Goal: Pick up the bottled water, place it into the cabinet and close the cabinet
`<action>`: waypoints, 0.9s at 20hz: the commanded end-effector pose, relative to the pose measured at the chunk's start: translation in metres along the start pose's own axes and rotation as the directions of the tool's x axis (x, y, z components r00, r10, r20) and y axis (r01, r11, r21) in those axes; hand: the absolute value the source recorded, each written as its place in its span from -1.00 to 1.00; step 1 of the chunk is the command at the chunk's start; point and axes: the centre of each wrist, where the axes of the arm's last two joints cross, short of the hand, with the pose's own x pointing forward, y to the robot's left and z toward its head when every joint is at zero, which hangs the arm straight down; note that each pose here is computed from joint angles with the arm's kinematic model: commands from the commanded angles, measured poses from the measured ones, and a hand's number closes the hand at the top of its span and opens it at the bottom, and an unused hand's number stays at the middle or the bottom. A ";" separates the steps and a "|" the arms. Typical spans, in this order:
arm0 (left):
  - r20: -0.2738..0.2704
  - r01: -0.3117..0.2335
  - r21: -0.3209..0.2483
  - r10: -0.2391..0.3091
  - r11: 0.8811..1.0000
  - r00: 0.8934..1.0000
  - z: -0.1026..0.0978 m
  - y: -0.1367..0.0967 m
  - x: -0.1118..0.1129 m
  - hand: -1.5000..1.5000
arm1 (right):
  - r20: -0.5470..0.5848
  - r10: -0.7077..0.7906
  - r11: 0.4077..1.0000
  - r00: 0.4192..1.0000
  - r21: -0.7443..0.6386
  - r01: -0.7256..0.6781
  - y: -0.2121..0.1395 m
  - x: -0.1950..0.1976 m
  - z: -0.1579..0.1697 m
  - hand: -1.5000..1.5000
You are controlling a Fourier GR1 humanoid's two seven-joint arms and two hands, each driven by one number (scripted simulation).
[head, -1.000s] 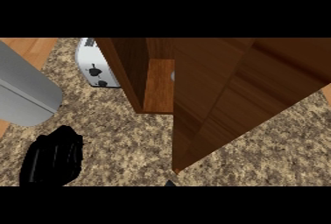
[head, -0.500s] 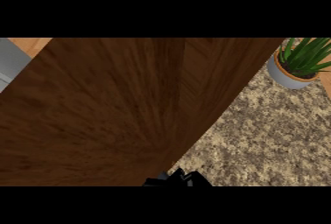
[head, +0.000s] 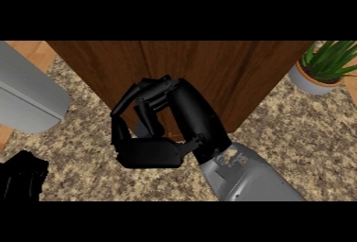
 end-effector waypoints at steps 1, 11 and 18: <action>-0.005 0.005 0.010 -0.005 1.000 1.000 0.010 -0.002 0.004 1.00 | -0.045 -0.057 0.998 0.997 0.013 0.057 -0.039 -0.011 -0.041 1.00; -0.006 0.003 -0.013 -0.003 1.000 1.000 0.007 0.020 0.020 1.00 | -0.087 -0.014 0.999 0.996 -0.042 0.011 -0.102 -0.045 -0.074 1.00; 0.021 0.008 -0.027 -0.008 1.000 1.000 0.002 0.011 0.017 1.00 | -0.070 0.003 1.000 0.998 -0.027 -0.005 -0.133 -0.059 -0.068 1.00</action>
